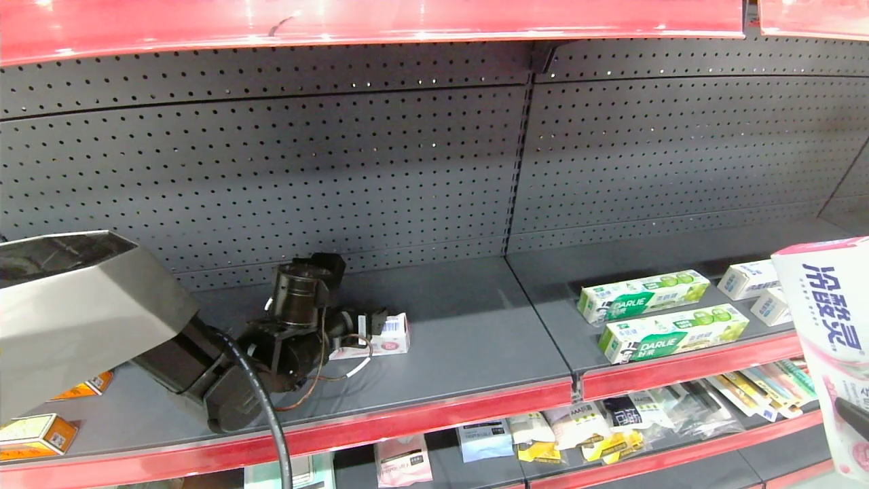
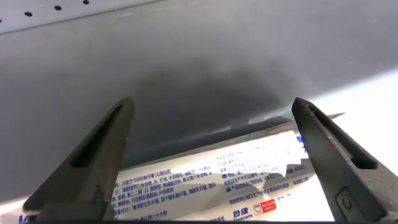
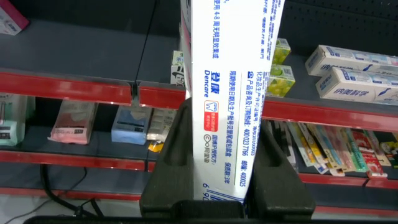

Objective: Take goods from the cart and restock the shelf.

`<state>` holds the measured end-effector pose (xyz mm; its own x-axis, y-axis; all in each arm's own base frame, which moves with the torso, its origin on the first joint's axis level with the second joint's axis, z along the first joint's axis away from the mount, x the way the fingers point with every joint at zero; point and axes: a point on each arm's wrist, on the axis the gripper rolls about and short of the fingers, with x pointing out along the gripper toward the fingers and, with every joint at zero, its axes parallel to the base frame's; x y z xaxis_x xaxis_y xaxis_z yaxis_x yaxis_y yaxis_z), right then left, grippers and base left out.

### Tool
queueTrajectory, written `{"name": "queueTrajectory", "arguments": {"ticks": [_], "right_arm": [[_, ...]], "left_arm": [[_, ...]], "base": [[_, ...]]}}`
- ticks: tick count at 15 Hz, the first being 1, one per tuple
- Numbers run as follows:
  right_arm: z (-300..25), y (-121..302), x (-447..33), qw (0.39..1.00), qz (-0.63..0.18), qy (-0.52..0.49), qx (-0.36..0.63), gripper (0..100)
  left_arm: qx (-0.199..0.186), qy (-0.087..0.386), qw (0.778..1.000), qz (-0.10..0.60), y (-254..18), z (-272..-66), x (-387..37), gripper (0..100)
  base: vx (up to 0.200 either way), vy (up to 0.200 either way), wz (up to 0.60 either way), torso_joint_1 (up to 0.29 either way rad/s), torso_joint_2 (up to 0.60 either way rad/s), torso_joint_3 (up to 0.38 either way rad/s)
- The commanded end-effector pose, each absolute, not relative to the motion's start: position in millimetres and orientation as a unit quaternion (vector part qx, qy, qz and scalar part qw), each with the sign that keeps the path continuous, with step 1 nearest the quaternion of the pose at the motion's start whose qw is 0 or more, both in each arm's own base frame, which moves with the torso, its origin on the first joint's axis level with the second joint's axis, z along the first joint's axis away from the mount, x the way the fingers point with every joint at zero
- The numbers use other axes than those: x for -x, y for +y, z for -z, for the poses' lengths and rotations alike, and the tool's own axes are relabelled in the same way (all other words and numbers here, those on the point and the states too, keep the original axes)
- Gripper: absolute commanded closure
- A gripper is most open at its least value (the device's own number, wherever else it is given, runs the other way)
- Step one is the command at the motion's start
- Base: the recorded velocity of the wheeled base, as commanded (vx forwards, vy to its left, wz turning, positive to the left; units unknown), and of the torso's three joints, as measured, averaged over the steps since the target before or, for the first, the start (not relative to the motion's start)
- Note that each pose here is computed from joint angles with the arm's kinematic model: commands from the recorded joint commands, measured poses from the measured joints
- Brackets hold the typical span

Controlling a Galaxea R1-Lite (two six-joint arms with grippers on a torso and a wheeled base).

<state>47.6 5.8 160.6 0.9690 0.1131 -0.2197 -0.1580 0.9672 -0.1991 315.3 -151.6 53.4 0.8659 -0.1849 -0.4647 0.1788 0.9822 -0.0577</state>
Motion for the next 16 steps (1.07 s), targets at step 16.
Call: {"name": "queueTrajectory", "arguments": {"ticks": [16], "right_arm": [[-155, 6, -46, 0.986, -0.072, 0.109, 0.109, 100]], "left_arm": [[0.010, 0.273, 0.958, 0.083, -136, -63, -305, 0]], "base": [[0.000, 0.000, 0.00, 0.000, 0.00, 0.000]]}}
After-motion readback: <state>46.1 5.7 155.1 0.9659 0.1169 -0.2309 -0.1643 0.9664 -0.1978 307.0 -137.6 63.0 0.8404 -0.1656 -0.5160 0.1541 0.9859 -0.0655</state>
